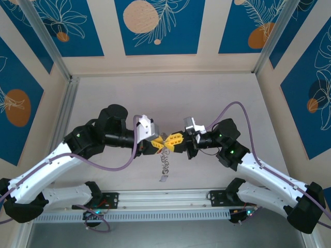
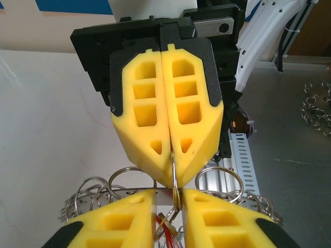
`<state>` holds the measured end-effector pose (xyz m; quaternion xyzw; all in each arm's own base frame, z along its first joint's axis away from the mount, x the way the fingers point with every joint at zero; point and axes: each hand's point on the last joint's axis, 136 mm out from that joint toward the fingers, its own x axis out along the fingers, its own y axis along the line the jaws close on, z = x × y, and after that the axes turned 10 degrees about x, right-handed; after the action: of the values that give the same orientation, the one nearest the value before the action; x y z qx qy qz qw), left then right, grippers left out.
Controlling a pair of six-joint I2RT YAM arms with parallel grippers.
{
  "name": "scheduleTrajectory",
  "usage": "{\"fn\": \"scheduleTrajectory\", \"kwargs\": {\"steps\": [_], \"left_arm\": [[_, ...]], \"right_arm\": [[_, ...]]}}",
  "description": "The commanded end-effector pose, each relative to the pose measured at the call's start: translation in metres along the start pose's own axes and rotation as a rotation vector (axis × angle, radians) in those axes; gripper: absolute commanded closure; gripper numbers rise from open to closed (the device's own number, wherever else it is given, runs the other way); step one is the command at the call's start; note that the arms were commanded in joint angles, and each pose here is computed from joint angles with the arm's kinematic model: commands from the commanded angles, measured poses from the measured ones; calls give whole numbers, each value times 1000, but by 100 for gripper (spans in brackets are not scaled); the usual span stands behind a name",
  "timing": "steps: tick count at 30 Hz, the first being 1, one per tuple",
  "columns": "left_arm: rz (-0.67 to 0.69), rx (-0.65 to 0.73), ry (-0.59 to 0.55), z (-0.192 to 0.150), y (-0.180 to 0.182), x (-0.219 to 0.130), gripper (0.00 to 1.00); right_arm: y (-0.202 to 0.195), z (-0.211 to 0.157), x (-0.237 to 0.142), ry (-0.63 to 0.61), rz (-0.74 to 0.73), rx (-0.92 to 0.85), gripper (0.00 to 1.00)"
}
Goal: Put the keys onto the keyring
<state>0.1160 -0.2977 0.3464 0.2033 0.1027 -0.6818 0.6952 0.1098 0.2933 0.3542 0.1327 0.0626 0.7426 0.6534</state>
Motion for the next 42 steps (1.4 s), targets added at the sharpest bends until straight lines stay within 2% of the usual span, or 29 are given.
{"fn": "scheduleTrajectory", "kwargs": {"steps": [1, 6, 9, 12, 18, 21, 23, 24, 29, 31, 42], "left_arm": [[-4, -6, -30, 2, -1, -4, 76], [12, -18, -71, 5, 0, -13, 74], [15, -27, -86, 5, 1, -17, 68], [3, -35, -100, 6, 1, -18, 81], [-11, -34, -114, 8, 2, -15, 82], [-24, -36, -121, 9, 2, -13, 75], [-24, -34, -127, 9, 3, -13, 64], [-24, -33, -130, 10, 3, -13, 64], [-41, -35, -128, 11, 2, -12, 92], [-41, -36, -127, 10, 2, -11, 98], [-75, -50, -147, 12, 1, -5, 100]], "right_arm": [[11, 19, -2, -69, 26, -64, 100], [12, 22, -3, -94, 32, -65, 100], [11, 22, -4, -102, 27, -61, 100], [11, 24, -4, -104, 26, -64, 100], [8, 24, -1, -102, 27, -55, 100], [8, 23, -1, -99, 29, -54, 100], [9, 23, -1, -98, 33, -55, 100], [9, 24, -1, -98, 35, -55, 100], [8, 25, -1, -101, 32, -56, 100], [9, 26, -1, -106, 32, -58, 100], [0, 35, -1, -191, -18, -55, 100]]}}
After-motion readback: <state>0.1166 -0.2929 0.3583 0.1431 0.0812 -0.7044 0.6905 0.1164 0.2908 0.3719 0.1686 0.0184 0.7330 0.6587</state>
